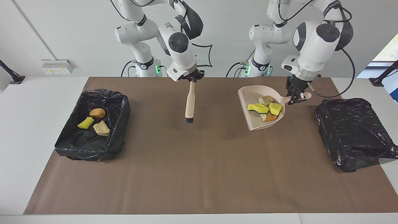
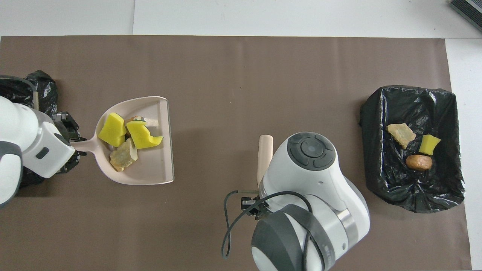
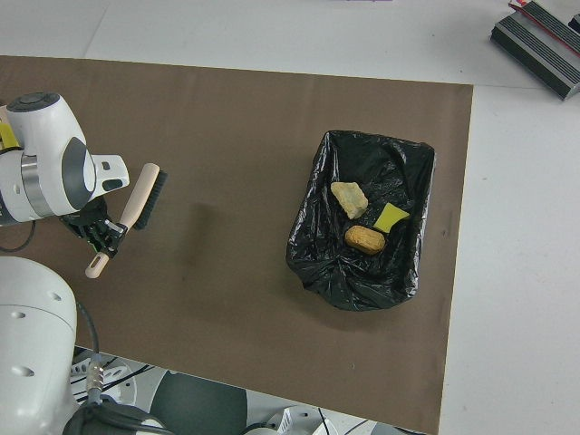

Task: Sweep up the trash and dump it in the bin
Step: 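Tip the dustpan over the black bag with the left gripper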

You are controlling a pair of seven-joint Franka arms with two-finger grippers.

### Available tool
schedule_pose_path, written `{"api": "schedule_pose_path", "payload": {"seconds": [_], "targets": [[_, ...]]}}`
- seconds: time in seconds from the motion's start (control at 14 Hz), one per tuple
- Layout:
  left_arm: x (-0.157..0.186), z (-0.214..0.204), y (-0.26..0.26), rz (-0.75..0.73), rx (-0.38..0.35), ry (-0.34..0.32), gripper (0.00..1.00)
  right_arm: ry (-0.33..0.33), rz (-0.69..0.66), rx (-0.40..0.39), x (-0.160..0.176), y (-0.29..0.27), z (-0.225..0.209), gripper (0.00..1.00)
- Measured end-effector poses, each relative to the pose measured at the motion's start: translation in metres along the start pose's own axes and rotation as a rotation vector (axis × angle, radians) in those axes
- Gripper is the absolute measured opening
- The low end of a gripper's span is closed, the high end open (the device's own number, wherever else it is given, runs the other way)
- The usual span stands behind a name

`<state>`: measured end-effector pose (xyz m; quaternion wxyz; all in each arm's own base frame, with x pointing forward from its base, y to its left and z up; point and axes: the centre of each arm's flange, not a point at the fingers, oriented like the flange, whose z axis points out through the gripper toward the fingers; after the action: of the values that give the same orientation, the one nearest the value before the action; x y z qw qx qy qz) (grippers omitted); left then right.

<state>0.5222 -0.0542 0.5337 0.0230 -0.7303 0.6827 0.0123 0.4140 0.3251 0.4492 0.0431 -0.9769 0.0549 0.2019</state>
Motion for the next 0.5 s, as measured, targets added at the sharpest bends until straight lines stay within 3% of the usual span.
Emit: {"api": "schedule_pose_path", "payload": {"seconds": [0.29, 0.5], "targets": [[-0.068, -0.049, -0.015, -0.099, 0.063, 0.006, 0.31, -0.005, -0.006, -0.045, -0.053, -0.043, 0.037, 0.26], [-0.133, -0.065, -0.024, -0.134, 0.087, 0.001, 0.31, -0.002, -0.046, -0.052, -0.062, -0.053, 0.058, 0.26]]}}
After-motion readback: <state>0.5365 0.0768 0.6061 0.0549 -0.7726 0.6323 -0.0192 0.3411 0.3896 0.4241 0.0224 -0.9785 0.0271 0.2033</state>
